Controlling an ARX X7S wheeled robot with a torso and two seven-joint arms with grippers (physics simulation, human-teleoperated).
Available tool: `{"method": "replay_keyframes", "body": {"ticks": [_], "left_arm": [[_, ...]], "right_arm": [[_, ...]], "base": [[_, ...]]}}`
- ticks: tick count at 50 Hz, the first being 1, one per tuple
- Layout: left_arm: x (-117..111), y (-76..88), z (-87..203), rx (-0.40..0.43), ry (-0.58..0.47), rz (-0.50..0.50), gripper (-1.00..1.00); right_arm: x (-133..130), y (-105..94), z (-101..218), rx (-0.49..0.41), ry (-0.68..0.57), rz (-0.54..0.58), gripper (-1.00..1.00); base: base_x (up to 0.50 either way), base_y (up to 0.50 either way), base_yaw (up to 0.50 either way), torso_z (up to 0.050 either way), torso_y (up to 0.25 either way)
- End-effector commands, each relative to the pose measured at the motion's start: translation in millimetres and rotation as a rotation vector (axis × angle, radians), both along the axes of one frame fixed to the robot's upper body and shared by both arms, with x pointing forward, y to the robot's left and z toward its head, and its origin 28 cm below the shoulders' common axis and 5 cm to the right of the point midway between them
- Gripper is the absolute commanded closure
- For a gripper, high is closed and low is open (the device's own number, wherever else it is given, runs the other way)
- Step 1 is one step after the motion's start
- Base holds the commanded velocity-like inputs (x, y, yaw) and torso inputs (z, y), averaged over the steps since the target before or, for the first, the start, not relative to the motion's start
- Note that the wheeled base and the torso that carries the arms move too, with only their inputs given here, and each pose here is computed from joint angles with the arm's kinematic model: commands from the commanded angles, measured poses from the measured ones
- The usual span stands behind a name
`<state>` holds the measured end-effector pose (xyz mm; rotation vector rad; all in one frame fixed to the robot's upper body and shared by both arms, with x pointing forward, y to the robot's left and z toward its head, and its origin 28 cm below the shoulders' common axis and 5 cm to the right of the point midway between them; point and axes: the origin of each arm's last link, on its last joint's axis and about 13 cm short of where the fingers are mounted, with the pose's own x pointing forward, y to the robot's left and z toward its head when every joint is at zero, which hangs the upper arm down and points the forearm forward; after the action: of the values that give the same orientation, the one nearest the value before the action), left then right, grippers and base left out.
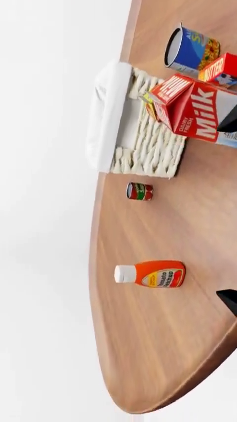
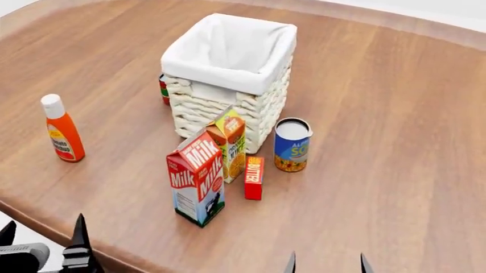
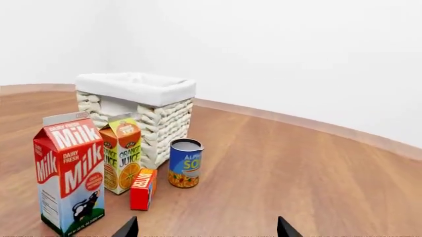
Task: Pick up the butter and put it in the basket.
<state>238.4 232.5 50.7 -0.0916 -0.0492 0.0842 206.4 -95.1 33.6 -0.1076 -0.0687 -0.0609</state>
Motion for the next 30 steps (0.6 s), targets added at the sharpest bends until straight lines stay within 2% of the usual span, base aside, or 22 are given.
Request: {"method": "replay_keyframes", "body": {"ticks": [1, 12, 13, 17, 30], "left_arm": [[5, 7.2, 11, -0.031, -0.013, 0.02, -1.0], [1, 7.8, 19, -0.03, -0.044, 0.005, -1.0], [-12, 12.2, 41, -0.041, -0.162, -0.009, -1.0], [-18, 15.7, 54, -0.054, -0.222, -0.001, -1.0], [-18, 18.6, 58, -0.066, -0.226, 0.016, -1.0]], "right_arm": [[-4, -0.6, 2, 0.003, -0.016, 0.022, -1.0], [-5, -0.9, 3, 0.006, -0.015, 0.02, -1.0], [-6, 0.0, 2, 0.007, -0.009, 0.02, -1.0], [-8, 0.1, 3, 0.008, -0.01, 0.018, -1.0], [-11, 0.0, 6, 0.007, -0.014, 0.012, -1.0]], "base": [[0.46, 0.19, 0.0, 0.0, 0.0], [0.46, 0.19, 0.0, 0.0, 0.0], [0.46, 0.19, 0.0, 0.0, 0.0], [0.46, 0.19, 0.0, 0.0, 0.0], [0.46, 0.19, 0.0, 0.0, 0.0]]}}
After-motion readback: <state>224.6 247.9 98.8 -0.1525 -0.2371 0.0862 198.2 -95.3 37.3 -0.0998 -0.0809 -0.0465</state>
